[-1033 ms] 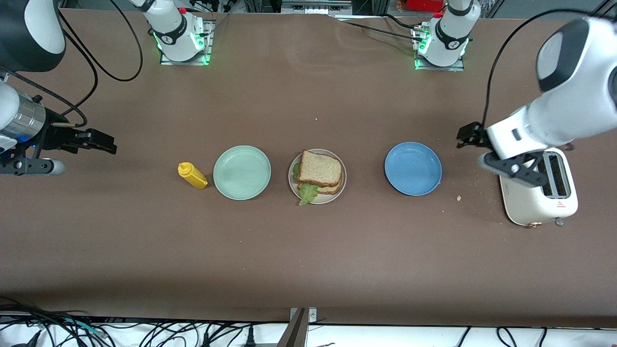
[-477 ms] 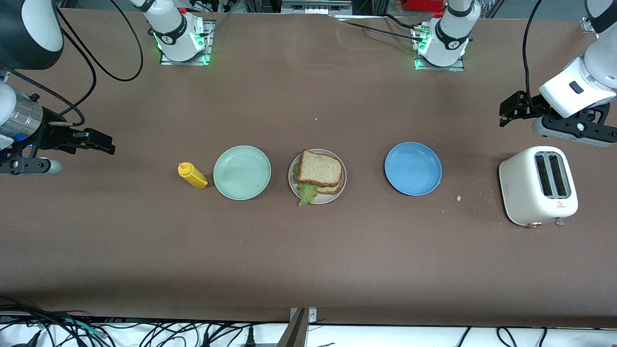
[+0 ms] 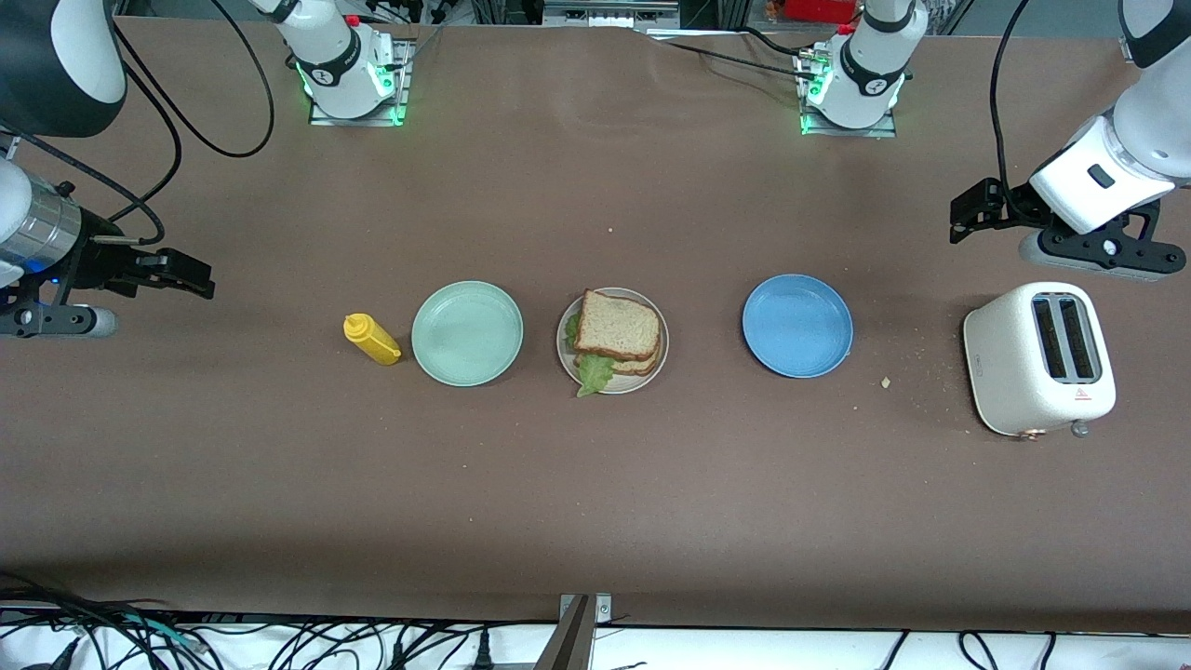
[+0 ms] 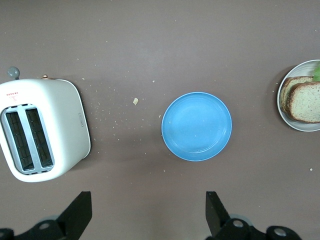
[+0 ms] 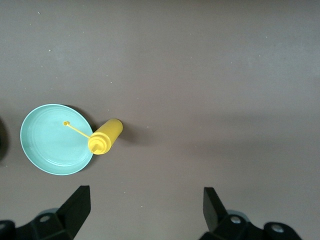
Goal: Make sandwich in beige plate with both arms
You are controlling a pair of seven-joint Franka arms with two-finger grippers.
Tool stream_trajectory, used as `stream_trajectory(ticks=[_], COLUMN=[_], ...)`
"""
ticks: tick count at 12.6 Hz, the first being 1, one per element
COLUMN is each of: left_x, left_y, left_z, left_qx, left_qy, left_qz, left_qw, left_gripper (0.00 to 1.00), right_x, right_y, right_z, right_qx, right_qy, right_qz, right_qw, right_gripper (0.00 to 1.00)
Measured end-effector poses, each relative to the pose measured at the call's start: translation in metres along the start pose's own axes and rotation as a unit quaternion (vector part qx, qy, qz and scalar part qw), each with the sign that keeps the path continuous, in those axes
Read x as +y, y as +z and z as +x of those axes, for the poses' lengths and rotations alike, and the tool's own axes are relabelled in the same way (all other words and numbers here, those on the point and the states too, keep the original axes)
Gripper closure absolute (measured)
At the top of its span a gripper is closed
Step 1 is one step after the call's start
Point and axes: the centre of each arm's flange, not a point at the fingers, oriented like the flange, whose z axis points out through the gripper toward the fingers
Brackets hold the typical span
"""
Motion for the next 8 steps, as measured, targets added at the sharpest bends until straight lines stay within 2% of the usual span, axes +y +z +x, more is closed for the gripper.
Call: stream_trajectory(ticks=[8], left_x=[0.0069], left_y=[0.0], left_z=[0.0003], left_qx=[0.0], left_qy=[0.002], left_qz=[0.0], left_qw=[1.0], left_gripper=[0.0], right_x=[-0.0016], right_y=[-0.006], right_z=[-0.0083], right_qx=[-0.016], right_qy=[-0.003], right_qz=[-0.004], right_qw=[1.0], right_gripper=[0.0])
